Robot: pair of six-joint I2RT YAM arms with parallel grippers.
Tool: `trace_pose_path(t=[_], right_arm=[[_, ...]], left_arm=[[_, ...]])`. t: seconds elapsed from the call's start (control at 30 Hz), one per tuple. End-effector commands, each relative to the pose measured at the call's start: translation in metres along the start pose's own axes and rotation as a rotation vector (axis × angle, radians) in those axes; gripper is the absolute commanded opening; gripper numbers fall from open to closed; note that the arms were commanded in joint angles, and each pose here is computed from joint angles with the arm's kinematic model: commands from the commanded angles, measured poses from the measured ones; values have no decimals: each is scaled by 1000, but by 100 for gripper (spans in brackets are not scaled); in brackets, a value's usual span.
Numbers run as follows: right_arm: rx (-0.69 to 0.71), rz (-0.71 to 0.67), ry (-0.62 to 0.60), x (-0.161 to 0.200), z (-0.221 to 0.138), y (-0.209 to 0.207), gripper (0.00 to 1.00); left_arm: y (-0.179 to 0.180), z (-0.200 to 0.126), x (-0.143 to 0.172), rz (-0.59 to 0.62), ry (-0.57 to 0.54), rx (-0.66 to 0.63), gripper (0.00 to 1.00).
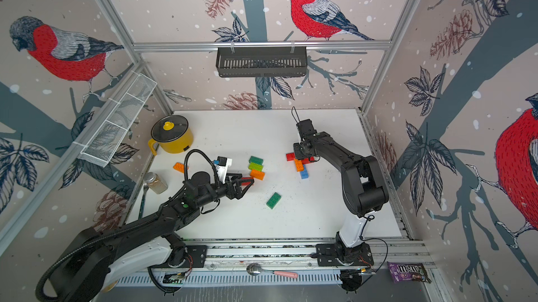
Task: Assemble a small pinwheel with lego
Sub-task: Assemble the lego brick with the lego brick.
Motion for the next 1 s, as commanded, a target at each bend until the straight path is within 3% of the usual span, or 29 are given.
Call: trace_pose_path(t=[0.0,0.67,0.87,0.97], right_arm=[[-11,-5,29,5,5,1,3],[-1,-32,232,57,35,3,2],[-27,-20,85,7,8,9,4],[-54,-22,-11,-24,-13,13,12]], left_arm=[[-1,0,-4,6,-19,-2,97],[-1,-1,-6,9,-26,-6,97],[-2,-2,-6,7,-28,-6,97],[-1,-2,-5,6,-25,-9,97]])
Point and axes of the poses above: each gripper's point midway between its finger pads, its own z axis out along the fingers, its own y axis along the line the jaws close on, x = y × z, the point moved 6 cm from there along -z, back along the fingers, and after that the axes turned 6 degrees about -z, right-handed, at the moved point
